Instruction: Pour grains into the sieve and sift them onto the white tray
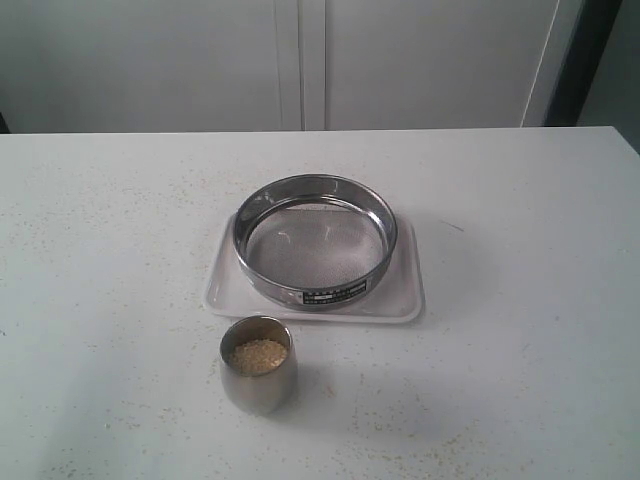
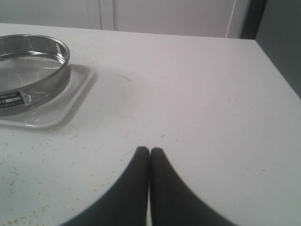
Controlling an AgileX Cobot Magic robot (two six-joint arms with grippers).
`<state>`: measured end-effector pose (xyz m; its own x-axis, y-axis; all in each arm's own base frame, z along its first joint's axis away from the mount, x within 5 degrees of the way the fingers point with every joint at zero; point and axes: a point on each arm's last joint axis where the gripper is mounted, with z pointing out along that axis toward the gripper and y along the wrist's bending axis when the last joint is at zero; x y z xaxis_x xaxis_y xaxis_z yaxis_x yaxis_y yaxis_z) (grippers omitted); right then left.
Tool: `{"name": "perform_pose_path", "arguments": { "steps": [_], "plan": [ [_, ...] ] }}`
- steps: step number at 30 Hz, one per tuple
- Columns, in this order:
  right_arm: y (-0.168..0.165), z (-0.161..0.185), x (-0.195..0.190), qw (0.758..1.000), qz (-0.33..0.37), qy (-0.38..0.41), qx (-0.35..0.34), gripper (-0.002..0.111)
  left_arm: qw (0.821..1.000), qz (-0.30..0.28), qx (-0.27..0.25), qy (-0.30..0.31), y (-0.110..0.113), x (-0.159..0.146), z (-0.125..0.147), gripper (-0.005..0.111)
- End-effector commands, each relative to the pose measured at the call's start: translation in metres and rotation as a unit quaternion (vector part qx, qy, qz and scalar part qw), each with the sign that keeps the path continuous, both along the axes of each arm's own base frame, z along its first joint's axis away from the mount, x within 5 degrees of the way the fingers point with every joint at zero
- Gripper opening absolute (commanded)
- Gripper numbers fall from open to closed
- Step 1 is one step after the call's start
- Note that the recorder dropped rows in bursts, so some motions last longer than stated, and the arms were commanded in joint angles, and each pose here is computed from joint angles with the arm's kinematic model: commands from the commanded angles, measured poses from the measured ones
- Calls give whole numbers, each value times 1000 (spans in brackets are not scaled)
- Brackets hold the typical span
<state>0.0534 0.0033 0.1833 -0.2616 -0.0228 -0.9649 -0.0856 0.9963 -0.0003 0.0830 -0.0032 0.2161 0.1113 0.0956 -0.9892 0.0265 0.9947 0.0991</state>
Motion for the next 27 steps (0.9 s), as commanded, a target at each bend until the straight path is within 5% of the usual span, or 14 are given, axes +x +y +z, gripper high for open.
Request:
{"name": "perform_pose_path", "arguments": {
  "steps": [1,21,27],
  "plan": [
    [0,-1,0,1000,-2,-6,1,0,999,-28,26,24,-6,11,-5,0],
    [0,-1,0,1000,-2,-6,1,0,980,-92,15,173,-18,51,-47,0],
    [0,-1,0,1000,-2,-6,1,0,961,-144,45,230,-26,60,-65,0]
  ]
}}
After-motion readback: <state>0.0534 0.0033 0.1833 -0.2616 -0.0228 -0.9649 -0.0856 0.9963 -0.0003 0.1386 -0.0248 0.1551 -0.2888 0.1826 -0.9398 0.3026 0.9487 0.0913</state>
